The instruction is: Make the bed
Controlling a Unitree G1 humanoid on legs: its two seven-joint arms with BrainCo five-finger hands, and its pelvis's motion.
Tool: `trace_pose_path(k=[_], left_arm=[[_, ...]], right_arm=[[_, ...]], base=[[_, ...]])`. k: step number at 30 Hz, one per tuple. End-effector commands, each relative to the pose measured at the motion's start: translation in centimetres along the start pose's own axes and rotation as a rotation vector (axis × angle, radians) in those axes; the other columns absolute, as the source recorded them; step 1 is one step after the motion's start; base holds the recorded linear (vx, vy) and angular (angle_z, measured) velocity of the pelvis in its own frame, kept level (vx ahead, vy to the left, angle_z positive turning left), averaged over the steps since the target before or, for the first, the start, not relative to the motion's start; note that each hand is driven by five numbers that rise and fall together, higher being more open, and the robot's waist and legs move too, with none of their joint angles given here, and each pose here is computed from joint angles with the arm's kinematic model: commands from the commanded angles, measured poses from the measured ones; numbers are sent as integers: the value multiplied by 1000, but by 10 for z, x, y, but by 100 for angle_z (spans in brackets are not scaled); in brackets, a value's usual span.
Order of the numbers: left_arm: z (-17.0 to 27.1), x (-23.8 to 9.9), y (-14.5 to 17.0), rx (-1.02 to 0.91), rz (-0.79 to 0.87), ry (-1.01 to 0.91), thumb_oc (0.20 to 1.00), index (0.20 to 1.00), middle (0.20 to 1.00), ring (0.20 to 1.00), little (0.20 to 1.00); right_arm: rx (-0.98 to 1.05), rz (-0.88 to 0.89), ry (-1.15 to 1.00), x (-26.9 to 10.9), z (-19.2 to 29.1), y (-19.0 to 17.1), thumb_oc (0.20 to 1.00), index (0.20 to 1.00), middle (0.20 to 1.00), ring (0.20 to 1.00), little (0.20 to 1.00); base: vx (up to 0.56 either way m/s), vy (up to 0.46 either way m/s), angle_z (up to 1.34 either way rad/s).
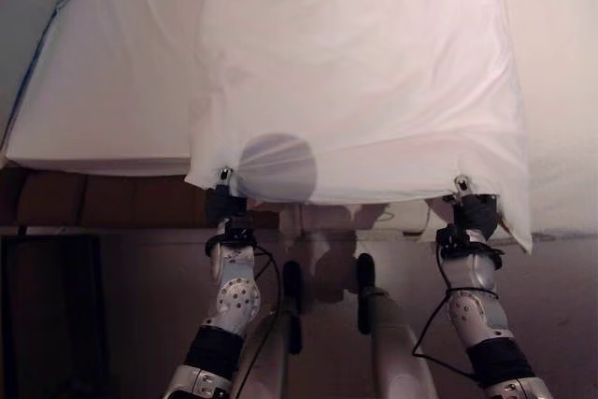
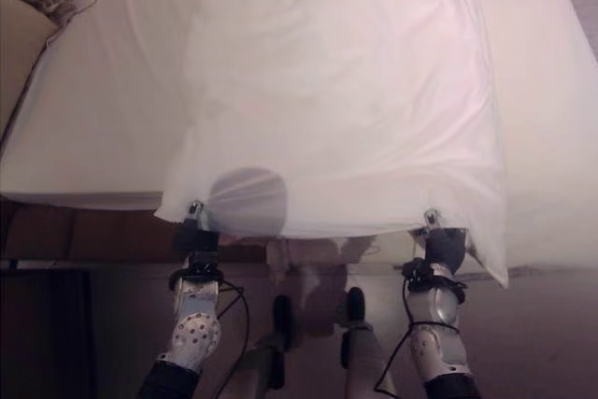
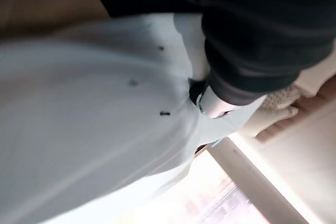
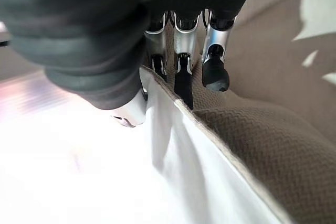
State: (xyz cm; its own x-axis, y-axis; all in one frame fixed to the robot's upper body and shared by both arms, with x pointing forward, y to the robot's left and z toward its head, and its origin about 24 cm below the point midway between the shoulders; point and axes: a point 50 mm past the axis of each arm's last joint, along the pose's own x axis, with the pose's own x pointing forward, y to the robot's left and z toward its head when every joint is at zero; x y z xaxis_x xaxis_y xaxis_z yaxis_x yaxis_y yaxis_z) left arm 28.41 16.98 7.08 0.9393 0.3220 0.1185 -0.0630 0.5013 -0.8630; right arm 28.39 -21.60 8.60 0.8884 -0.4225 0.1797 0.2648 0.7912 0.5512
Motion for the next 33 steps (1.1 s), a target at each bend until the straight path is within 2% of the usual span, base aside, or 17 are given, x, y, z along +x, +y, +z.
trace_pose_path(k=[1, 5, 6, 7, 9, 12, 17, 21, 22, 24, 25, 26, 28, 29, 33], left_arm=[[76, 15, -22, 86, -119, -350, 200, 200, 200, 200, 200], [84, 17, -27, 108, -118, -394, 200, 200, 200, 200, 200], [100, 20, -42, 145, -150, -480, 200, 200, 200, 200, 200], [101, 20, -42, 146, -150, -481, 200, 200, 200, 200, 200], [118, 25, -70, 92, -224, -568, 200, 200, 200, 200, 200], [128, 25, -82, 96, -269, -610, 200, 200, 200, 200, 200], [139, 20, -82, 104, -279, -649, 200, 200, 200, 200, 200], [151, 4, -56, 162, -210, -686, 200, 200, 200, 200, 200], [156, -5, -33, 215, -135, -690, 200, 200, 200, 200, 200], [158, -12, -12, 220, -61, -680, 200, 200, 200, 200, 200], [158, -12, -11, 220, -61, -679, 200, 200, 200, 200, 200], [152, -20, 19, 241, 52, -621, 200, 200, 200, 200, 200], [153, -22, 25, 241, 71, -612, 200, 200, 200, 200, 200], [142, -29, 54, 259, 171, -532, 200, 200, 200, 200, 200], [133, -34, 74, 268, 246, -470, 200, 200, 200, 200, 200]], right_arm=[[-4, 6, -158, 3, 29, -5, 200, 200, 200, 200, 200], [30, 36, -189, 3, 35, 3, 200, 200, 200, 200, 200], [41, 88, -237, 11, 46, 22, 200, 200, 200, 200, 200], [41, 88, -237, 11, 46, 22, 200, 200, 200, 200, 200], [64, 144, -319, 20, 66, 46, 200, 200, 200, 200, 200], [95, 203, -399, 17, 86, 59, 200, 200, 200, 200, 200], [115, 281, -468, 7, 102, 66, 200, 200, 200, 200, 200], [23, 346, -430, -11, 99, 48, 200, 200, 200, 200, 200], [-10, 345, -362, -18, 88, 32, 200, 200, 200, 200, 200], [-57, 341, -269, -23, 74, 15, 200, 200, 200, 200, 200], [-57, 342, -267, -23, 74, 15, 200, 200, 200, 200, 200], [-27, 317, -103, -32, 46, -4, 200, 200, 200, 200, 200], [-59, 314, -75, -33, 42, -10, 200, 200, 200, 200, 200], [-107, 277, 93, -41, 12, -32, 200, 200, 200, 200, 200], [-121, 232, 217, -50, -11, -51, 200, 200, 200, 200, 200]], base=[[21, 351, -32], [6, 76, 5], [-18, 5, -9], [-26, -49, -17], [-18, -88, -23], [-10, -93, -7], [-12, -59, 2], [-27, -39, 8], [-16, -22, 12], [-20, -26, 8], [-11, -33, 7], [-11, -21, 6], [-11, -24, 7], [-7, -23, 8], [-7, -10, 14]])
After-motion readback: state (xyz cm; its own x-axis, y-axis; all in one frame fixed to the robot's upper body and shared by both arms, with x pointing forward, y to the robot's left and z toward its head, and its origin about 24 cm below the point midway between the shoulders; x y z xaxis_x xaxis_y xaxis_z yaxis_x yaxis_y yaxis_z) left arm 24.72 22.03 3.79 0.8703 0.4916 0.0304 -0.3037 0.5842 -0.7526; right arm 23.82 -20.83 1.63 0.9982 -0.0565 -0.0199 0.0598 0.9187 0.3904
